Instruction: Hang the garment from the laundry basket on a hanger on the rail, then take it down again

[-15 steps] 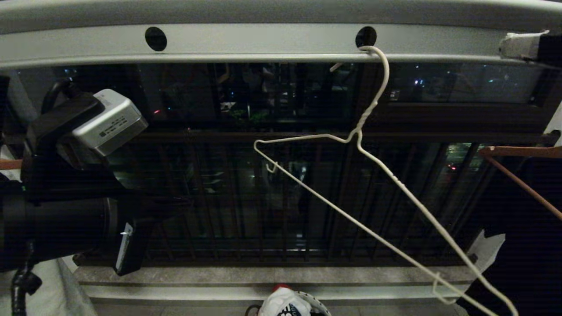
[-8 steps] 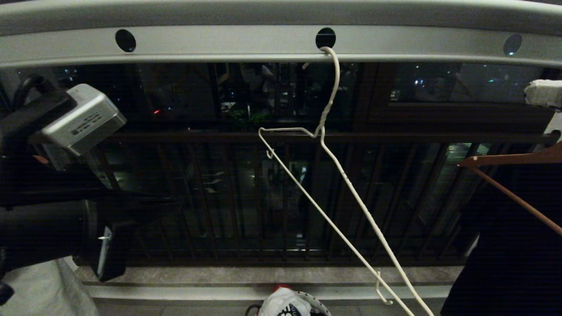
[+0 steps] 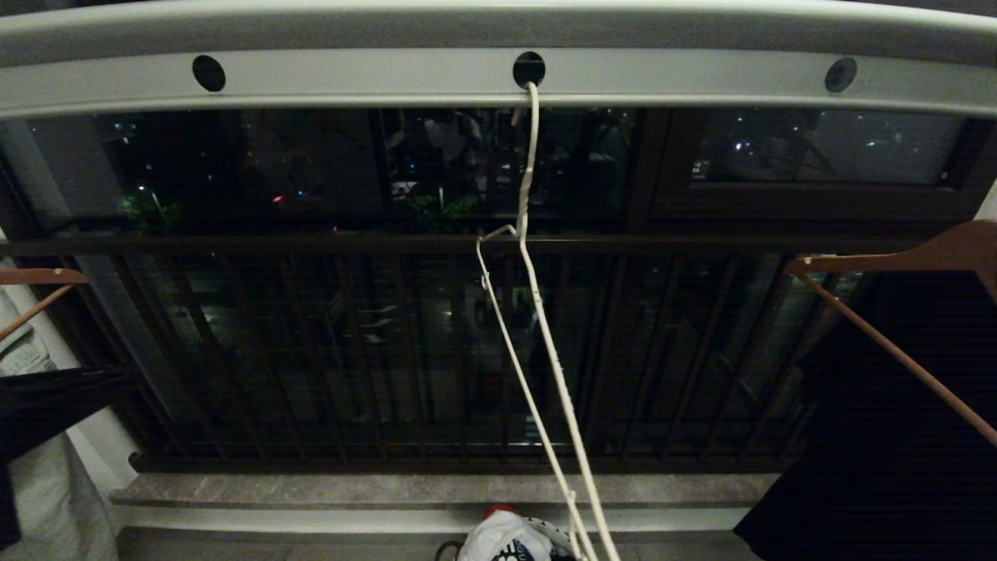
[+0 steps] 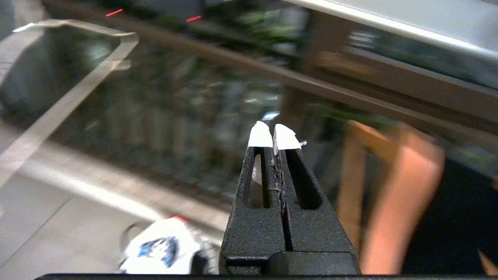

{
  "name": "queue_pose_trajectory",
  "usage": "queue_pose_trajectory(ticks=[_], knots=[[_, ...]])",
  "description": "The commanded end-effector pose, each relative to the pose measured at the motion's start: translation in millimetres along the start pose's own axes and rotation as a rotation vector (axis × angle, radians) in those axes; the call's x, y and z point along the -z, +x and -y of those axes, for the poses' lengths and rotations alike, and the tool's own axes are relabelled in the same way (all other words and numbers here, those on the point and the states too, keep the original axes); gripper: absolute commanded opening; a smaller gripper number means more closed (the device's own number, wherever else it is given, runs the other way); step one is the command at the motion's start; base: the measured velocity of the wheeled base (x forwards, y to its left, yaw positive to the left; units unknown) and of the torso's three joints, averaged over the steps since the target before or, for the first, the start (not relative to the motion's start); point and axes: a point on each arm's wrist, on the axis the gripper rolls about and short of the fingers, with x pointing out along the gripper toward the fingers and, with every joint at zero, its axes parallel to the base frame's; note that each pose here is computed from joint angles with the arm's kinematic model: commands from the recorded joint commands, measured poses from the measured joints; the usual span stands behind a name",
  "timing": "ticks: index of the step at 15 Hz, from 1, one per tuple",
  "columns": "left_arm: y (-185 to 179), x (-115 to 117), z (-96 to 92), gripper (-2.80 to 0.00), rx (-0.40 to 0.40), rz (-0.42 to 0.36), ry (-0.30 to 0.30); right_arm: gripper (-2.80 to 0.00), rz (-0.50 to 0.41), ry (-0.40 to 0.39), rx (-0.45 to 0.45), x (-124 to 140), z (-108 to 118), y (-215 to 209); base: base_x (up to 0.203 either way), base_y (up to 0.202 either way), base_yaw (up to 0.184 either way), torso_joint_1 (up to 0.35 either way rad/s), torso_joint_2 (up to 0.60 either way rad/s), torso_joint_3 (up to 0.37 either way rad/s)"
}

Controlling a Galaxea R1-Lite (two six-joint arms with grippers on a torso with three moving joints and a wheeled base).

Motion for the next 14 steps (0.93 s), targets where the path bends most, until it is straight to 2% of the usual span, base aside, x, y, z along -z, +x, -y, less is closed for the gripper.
queue_pose_trajectory(ticks=[1, 4, 6, 8, 10, 11, 12, 14], knots=[[-46, 22, -9.7, -2.8, -0.182, 0.113, -0.055, -2.8, 0.051, 0.025, 0.115, 8, 12, -30, 0.0, 0.0, 0.0, 0.0, 0.0, 0.0], [-78, 43, -4.4, -2.8, -0.382, 0.203, -0.149, -2.8, 0.065, 0.076, 0.281, 16, 14, -46, 0.0, 0.0, 0.0, 0.0, 0.0, 0.0], [-96, 55, 3.5, -2.8, -0.451, 0.279, -0.191, -2.8, 0.095, 0.096, 0.397, 18, 13, -62, 0.0, 0.0, 0.0, 0.0, 0.0, 0.0], [-109, 63, 11.8, -2.8, -0.527, 0.331, -0.206, -2.8, 0.122, 0.101, 0.5, 25, 9, -87, 0.0, 0.0, 0.0, 0.0, 0.0, 0.0], [-118, 71, 18.8, -2.8, -0.562, 0.379, -0.206, -2.8, 0.071, 0.09, 0.596, 45, -1, -107, 0.0, 0.0, 0.0, 0.0, 0.0, 0.0], [-117, 74, 18.9, -2.8, -0.577, 0.372, -0.214, -2.8, 0.068, 0.086, 0.627, 54, -6, -114, 0.0, 0.0, 0.0, 0.0, 0.0, 0.0], [-119, 78, 20.1, -2.8, -0.583, 0.385, -0.219, -2.8, 0.066, 0.084, 0.643, 66, -11, -121, 0.0, 0.0, 0.0, 0.0, 0.0, 0.0], [-115, 89, 20.5, -2.8, -0.57, 0.363, -0.216, -2.8, 0.035, 0.066, 0.642, 94, -16, -124, 0.0, 0.0, 0.0, 0.0, 0.0, 0.0]])
